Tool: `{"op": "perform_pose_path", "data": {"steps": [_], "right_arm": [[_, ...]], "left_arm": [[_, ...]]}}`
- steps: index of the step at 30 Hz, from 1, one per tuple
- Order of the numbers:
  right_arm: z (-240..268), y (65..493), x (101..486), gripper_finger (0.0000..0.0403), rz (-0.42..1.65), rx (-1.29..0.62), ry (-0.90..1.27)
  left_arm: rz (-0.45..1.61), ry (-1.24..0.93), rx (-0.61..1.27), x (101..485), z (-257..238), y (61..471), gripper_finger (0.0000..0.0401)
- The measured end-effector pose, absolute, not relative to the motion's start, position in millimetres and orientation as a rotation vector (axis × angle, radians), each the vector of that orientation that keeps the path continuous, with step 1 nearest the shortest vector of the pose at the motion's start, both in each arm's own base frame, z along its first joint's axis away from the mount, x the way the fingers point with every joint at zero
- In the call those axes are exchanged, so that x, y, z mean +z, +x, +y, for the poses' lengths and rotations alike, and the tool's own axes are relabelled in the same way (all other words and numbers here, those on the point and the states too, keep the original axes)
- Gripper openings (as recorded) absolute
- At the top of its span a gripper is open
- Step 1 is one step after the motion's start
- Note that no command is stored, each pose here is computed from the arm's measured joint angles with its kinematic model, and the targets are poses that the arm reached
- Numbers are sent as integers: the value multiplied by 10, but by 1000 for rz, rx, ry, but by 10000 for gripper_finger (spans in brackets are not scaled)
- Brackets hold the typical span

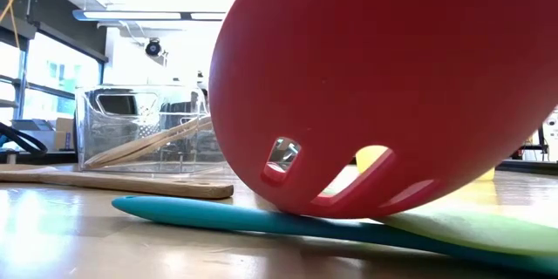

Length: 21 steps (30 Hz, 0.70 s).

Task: Pick & Place Kitchen Items
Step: Put the red serving spoon into the left transparent bin

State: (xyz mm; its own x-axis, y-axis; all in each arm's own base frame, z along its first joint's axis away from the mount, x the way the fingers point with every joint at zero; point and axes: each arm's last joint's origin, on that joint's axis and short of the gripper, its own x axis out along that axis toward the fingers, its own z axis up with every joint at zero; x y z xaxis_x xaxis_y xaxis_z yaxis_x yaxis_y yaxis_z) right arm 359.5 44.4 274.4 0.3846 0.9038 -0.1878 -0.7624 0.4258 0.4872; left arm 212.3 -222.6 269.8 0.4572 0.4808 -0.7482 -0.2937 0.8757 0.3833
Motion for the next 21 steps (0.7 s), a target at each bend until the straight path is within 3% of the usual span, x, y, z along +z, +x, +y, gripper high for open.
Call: {"op": "perform_pose_path", "data": {"steps": [5, 13, 21], "right_arm": [[740, 3525, 2654, 210, 569, 1068, 336], [1348, 3368, 2571, 210, 734, 871, 356], [2033, 3089, 2591, 210, 698, 643, 340]], "left_arm": [[998, 253, 457, 2698, -2227, 2126, 10], [909, 462, 347, 2718, -2281, 2204, 10], [921, 435, 232, 2714, -2307, 2373, 12]]}}
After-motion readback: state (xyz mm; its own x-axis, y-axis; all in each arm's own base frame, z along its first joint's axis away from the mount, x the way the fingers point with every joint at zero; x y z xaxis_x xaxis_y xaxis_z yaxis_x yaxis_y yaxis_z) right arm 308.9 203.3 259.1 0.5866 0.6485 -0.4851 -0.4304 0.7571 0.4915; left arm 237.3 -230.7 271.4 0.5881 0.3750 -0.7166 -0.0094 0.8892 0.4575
